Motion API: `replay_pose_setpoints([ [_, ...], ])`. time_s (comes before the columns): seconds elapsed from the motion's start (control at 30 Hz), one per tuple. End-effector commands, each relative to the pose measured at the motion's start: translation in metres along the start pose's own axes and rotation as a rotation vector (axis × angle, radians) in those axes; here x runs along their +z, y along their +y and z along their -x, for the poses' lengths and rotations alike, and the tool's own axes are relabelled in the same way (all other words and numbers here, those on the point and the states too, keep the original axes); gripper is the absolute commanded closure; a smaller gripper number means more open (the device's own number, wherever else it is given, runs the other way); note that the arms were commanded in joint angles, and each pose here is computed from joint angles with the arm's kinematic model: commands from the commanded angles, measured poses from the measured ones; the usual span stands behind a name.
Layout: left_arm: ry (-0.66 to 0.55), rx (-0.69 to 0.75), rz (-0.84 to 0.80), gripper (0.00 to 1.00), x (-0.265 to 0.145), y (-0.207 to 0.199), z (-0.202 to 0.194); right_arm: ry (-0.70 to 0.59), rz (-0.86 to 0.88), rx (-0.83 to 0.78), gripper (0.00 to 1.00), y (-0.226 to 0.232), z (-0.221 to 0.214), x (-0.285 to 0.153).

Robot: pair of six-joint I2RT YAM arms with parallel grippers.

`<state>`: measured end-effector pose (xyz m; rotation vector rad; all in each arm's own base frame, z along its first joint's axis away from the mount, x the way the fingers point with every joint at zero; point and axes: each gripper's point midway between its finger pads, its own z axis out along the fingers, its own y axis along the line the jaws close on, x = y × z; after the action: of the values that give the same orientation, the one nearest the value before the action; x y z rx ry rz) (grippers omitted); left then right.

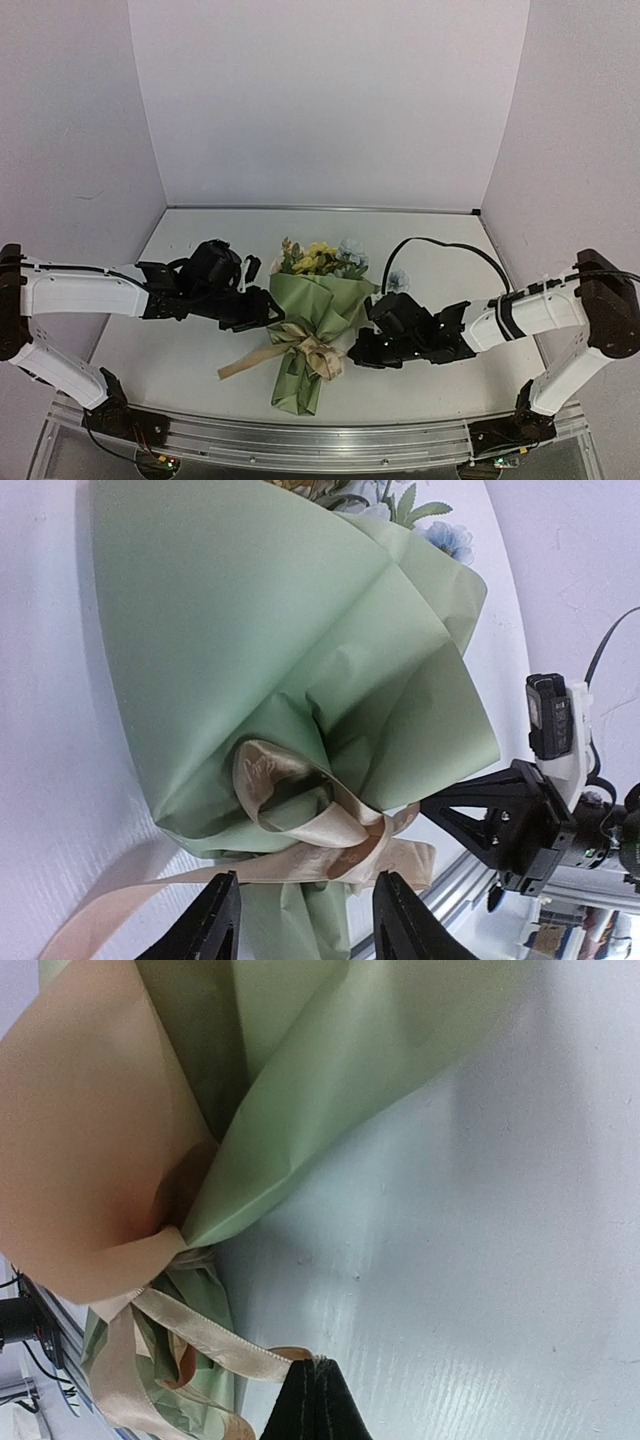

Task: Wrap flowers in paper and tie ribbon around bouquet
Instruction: Tie the half-tied ribbon around the folded bouquet.

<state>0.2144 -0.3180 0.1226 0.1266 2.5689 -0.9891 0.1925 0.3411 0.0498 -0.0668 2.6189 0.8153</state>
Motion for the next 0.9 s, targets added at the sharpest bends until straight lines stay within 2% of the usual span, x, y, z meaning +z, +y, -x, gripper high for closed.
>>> replay_pose_setpoints([
  [0.0,0.049,-0.098,-0.084,0.51,0.004,-0.014,-0.003,-0.038,-0.007,-0.022,1.00,0.000,0.005,-0.011],
  [0.23,0.116,-0.233,-0.098,0.49,0.024,-0.012,-0.013,-0.045,0.006,-0.040,1.00,0.006,0.008,-0.013],
  [0.5,0.126,-0.246,-0.036,0.50,0.044,-0.009,-0.007,-0.068,-0.004,-0.049,1.00,0.005,0.010,-0.015],
  [0.87,0.123,-0.214,-0.048,0.59,0.049,-0.026,-0.001,-0.077,-0.011,-0.052,1.00,0.001,0.011,-0.017],
])
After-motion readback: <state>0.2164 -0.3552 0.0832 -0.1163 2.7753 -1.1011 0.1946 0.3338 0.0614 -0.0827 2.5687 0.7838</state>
